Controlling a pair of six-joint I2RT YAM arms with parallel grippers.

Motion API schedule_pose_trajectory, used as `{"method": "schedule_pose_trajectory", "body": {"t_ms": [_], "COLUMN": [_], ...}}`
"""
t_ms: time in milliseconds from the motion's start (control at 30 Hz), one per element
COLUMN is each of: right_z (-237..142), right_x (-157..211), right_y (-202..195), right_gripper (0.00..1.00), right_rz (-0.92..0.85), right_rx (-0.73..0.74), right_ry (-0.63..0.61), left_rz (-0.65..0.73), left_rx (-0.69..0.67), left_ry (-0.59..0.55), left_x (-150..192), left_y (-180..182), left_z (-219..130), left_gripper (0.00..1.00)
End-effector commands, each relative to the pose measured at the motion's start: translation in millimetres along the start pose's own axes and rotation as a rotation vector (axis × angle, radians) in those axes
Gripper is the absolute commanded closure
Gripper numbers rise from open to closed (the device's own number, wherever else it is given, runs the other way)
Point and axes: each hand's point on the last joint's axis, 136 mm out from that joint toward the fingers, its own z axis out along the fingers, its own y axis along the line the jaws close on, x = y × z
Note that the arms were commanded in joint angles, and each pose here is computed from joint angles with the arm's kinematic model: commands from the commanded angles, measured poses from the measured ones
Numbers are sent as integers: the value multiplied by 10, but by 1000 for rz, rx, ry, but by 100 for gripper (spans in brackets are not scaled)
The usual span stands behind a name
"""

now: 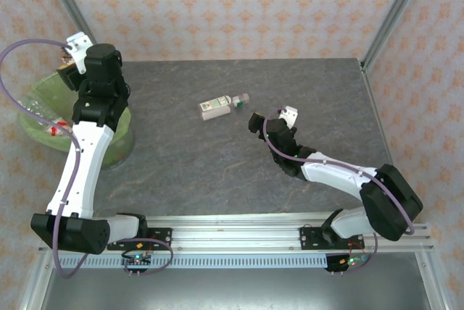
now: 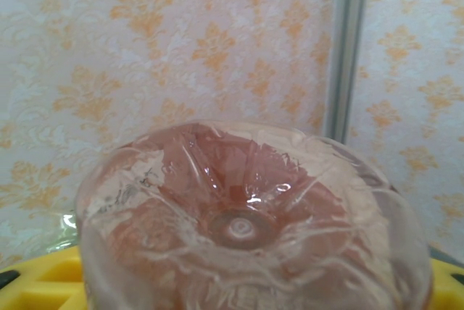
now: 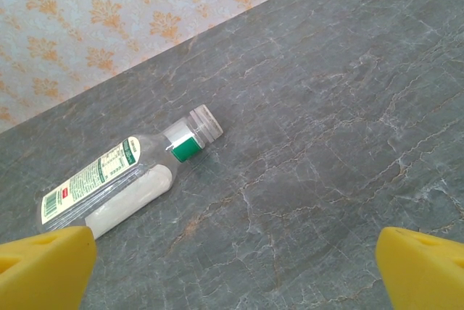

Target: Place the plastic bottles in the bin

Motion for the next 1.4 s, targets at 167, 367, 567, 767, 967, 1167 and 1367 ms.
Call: {"method": "schedule_pose_trajectory", "body": {"t_ms": [167, 367, 567, 767, 967, 1167, 1367], "right_z": [16, 19, 29, 59, 65, 39, -13], "right_x": [-53, -44, -42, -17, -2, 14, 22], "right_y": [25, 22, 26, 42, 43, 16, -66], "right_gripper": [1, 1, 1, 1, 1, 1, 1], "right_rz": [17, 10, 8, 3, 4, 9, 7], "right_rx": [4, 4, 6, 4, 2, 3, 16], "right_ry": [-6, -3, -3, 5, 10, 13, 7], "left_rz": [-116, -155, -212, -205, 4, 159, 393], "left_rx": [-43, -6, 139, 389, 624, 833, 964], "left_ry": [102, 181, 250, 291, 258, 281, 330], "left_x": [340, 490, 492, 480, 465, 723, 1168], "left_y": [144, 83, -138, -629, -1372, -2103, -2661], "left_z": [210, 260, 173, -48, -525, -880, -1094], "left_gripper": [35, 19, 5, 0, 0, 0, 0]}}
